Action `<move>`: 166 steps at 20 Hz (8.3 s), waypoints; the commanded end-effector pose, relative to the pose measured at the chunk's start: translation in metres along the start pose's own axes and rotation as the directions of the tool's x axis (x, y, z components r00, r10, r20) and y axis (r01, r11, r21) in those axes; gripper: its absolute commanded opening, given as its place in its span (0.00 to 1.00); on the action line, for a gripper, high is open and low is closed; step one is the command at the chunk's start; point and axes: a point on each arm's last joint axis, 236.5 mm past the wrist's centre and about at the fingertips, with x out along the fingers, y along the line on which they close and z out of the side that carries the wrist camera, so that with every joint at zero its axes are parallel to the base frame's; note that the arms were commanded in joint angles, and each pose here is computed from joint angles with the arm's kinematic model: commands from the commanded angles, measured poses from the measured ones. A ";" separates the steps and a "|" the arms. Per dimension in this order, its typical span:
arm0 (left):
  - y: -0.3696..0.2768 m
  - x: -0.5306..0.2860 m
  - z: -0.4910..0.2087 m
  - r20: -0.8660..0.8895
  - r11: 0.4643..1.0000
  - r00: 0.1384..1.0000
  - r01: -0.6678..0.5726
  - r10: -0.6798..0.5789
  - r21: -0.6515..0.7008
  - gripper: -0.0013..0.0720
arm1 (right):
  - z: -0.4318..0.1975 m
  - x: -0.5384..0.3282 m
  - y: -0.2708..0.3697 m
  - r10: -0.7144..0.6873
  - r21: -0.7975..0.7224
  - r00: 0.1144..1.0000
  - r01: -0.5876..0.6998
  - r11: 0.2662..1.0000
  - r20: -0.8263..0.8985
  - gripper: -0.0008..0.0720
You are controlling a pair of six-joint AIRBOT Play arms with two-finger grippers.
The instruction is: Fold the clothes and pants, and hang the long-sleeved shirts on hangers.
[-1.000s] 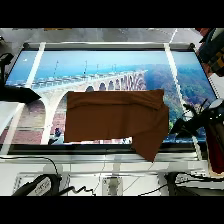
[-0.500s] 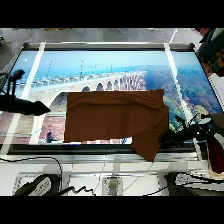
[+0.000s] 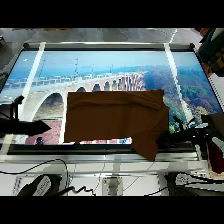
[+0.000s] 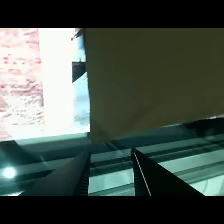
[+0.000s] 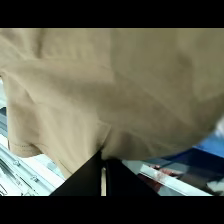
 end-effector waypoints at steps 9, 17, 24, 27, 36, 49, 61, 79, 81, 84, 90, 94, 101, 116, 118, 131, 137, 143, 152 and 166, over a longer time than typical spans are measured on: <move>0.030 0.093 -0.048 -0.054 0.968 0.992 0.101 -0.116 -0.230 0.58 | 0.011 0.000 0.015 0.062 0.006 0.997 -0.063 0.998 0.049 0.03; 0.027 0.123 -0.070 -0.173 0.968 0.970 0.130 -0.169 -0.214 0.44 | 0.021 -0.006 0.030 0.033 -0.100 0.995 -0.024 0.995 0.092 0.02; -0.016 0.113 -0.066 -0.284 0.969 0.927 0.239 -0.245 -0.056 0.03 | 0.059 -0.061 0.084 -0.022 -0.281 0.945 0.120 0.952 0.327 0.03; -0.032 0.080 -0.035 -0.264 0.959 0.927 0.283 -0.265 0.033 0.03 | 0.061 -0.094 0.113 -0.012 -0.324 0.901 0.168 0.931 0.433 0.02; -0.059 0.002 0.009 0.025 0.965 0.992 0.114 -0.123 0.237 0.03 | -0.011 -0.132 0.176 0.050 -0.405 0.856 0.192 0.894 0.515 0.03; -0.044 0.045 0.167 0.526 0.999 0.850 0.026 -0.003 -0.035 0.03 | 0.179 -0.163 0.172 0.060 -0.120 0.454 0.105 0.987 0.889 0.03; -0.027 0.130 0.204 0.415 1.000 0.910 -0.020 0.027 -0.022 0.98 | 0.261 -0.117 0.110 -0.102 0.042 0.502 0.130 0.991 0.859 0.87; -0.065 0.163 0.166 0.213 0.979 0.967 0.105 -0.141 0.173 0.03 | 0.192 -0.012 0.156 -0.021 -0.214 0.817 0.175 0.961 0.576 0.51; -0.096 0.142 0.177 0.215 0.959 0.956 0.146 -0.200 0.243 0.03 | 0.185 0.002 0.178 -0.006 -0.279 0.827 0.197 0.940 0.562 0.21; -0.146 0.083 0.184 0.213 0.908 0.930 0.209 -0.299 0.364 0.03 | 0.182 0.012 0.226 0.050 -0.387 0.824 0.211 0.898 0.565 0.03; -0.205 -0.033 0.147 0.275 0.834 0.909 0.125 -0.314 0.537 0.03 | 0.159 0.089 0.307 0.124 -0.446 0.872 0.116 0.887 0.474 0.03; -0.195 -0.062 0.134 0.345 0.839 0.921 -0.039 -0.180 0.542 0.03 | 0.117 0.190 0.340 0.111 -0.443 0.941 0.045 0.895 0.321 0.03; -0.196 -0.044 0.133 0.305 0.858 0.936 -0.006 -0.177 0.514 0.03 | 0.079 0.230 0.365 0.102 -0.547 0.963 0.053 0.836 0.250 0.03; -0.439 0.170 0.102 0.277 0.771 0.849 0.212 -0.450 0.600 0.03 | 0.234 -0.109 0.162 -0.168 -0.148 0.836 0.282 0.948 0.522 0.03; -0.471 0.174 0.102 0.328 0.752 0.799 0.219 -0.504 0.621 0.03 | 0.236 -0.126 0.139 -0.203 -0.100 0.825 0.298 0.949 0.528 0.03; -0.385 0.175 0.099 0.197 0.605 0.958 -0.031 -0.210 0.796 0.97 | 0.201 -0.061 0.078 -0.157 -0.119 0.970 0.181 0.976 0.188 0.74; -0.258 0.138 0.138 0.143 0.705 0.986 -0.162 0.086 0.690 0.97 | 0.198 0.008 0.094 -0.023 -0.116 0.998 0.030 0.993 0.063 0.88; -0.184 0.096 0.166 0.136 0.804 0.973 -0.230 0.186 0.548 0.97 | 0.205 0.052 0.133 -0.054 -0.262 0.993 0.080 0.962 0.105 0.36; -0.092 -0.067 0.211 0.431 0.655 0.777 -0.624 0.460 0.426 0.95 | 0.254 -0.113 0.176 -0.122 -0.291 0.853 0.303 0.908 0.507 0.03; -0.093 -0.129 0.206 0.532 0.658 0.719 -0.668 0.448 0.348 0.95 | 0.013 -0.471 -0.033 -0.781 0.658 0.274 0.424 0.622 0.561 0.03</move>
